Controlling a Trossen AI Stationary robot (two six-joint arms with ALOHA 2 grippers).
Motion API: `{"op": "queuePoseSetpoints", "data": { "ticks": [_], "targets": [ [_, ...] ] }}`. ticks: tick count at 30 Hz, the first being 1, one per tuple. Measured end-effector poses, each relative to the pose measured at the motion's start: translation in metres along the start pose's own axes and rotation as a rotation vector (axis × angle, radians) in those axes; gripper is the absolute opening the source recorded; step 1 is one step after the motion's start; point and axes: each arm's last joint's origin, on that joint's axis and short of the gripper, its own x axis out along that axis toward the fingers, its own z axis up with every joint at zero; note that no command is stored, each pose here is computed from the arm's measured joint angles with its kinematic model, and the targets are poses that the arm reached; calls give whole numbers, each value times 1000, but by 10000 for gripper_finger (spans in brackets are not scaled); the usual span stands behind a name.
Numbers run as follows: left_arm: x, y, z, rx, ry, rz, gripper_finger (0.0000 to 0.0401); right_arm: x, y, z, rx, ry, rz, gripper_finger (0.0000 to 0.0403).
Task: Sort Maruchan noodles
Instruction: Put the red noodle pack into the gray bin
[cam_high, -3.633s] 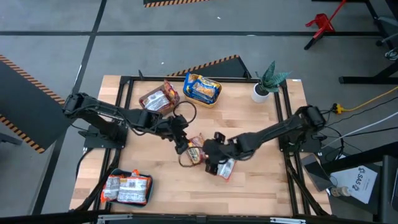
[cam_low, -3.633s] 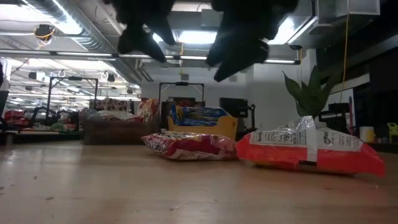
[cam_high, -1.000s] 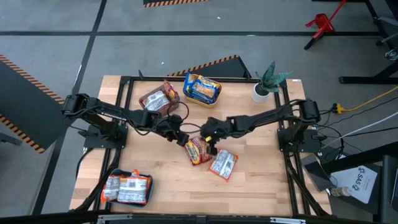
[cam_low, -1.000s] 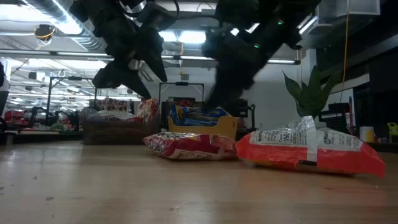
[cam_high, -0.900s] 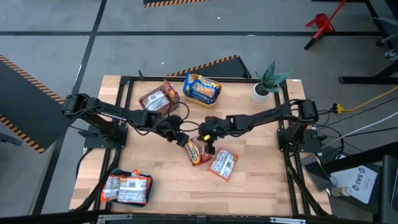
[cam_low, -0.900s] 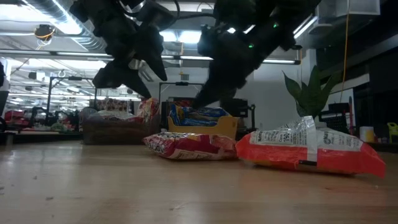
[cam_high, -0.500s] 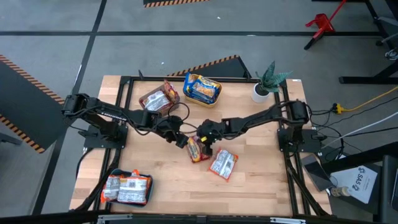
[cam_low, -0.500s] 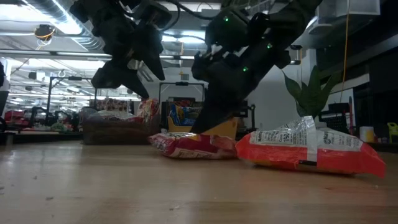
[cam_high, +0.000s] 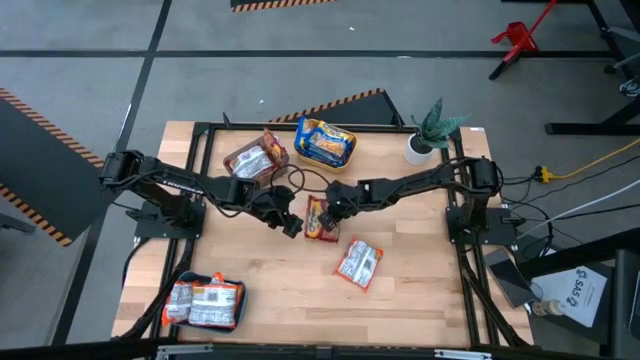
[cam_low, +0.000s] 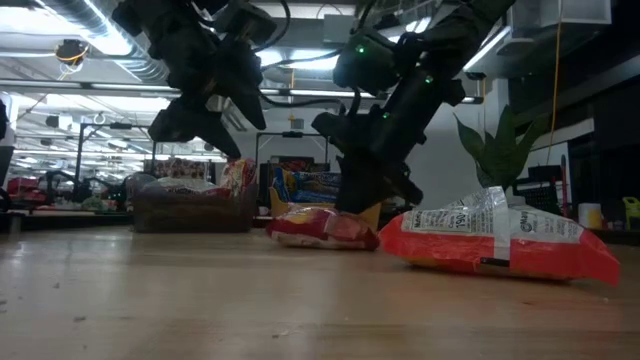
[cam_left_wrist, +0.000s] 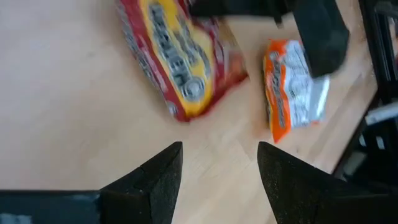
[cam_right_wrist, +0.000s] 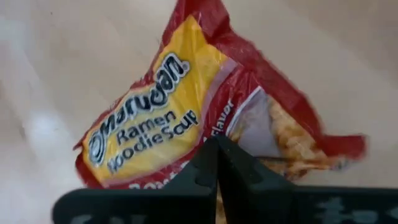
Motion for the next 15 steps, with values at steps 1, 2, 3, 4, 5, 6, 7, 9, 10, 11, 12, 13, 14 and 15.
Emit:
{"op": "queuePoseSetpoints", "data": {
  "ticks": [1, 2, 3, 4, 5, 6, 7, 9, 10, 11, 12, 13, 14, 15],
  "targets": [
    [0, 0, 0, 0, -15, 7, 202, -2, 2, -1, 12, 8, 19, 4],
    [0, 0, 1, 0, -32, 13, 202, -5, 6, -3, 6, 16, 48, 4],
    [0, 0, 2, -2, -47, 17, 202, -8, 11, -3, -2, 2, 73, 4],
    [0, 0, 2, -10, -60, 21, 202, -12, 12, -3, -8, -8, 81, 4],
    [0, 0, 2, -17, -70, 28, 202, -17, 13, -2, -15, -22, 80, 4],
    [0, 1, 2, -19, -77, 31, 202, -23, 12, 2, -24, -44, 79, 4],
    [0, 1, 2, -18, -79, 32, 202, -32, 11, 8, -30, -84, 84, 4],
    [0, 1, 2, -12, -78, 32, 202, -46, 9, 24, -69, -177, 101, 4],
    [0, 1, 2, -12, -77, 32, 202, -51, 6, 30, -89, -196, 100, 4],
    [0, 1, 2, -12, -77, 32, 202, -52, 3, 34, -112, -210, 100, 4],
    [0, 1, 2, -12, -77, 31, 202, -51, 1, 37, -129, -216, 115, 4],
    [0, 0, 2, -12, -77, 31, 202, -51, -1, 39, -147, -211, 131, 4],
    [0, 0, 2, -12, -77, 30, 202, -51, -2, 40, -168, -207, 149, 4],
    [0, 0, 2, -12, -77, 30, 202, -50, -1, 42, -194, -221, 171, 4]
  ]
}}
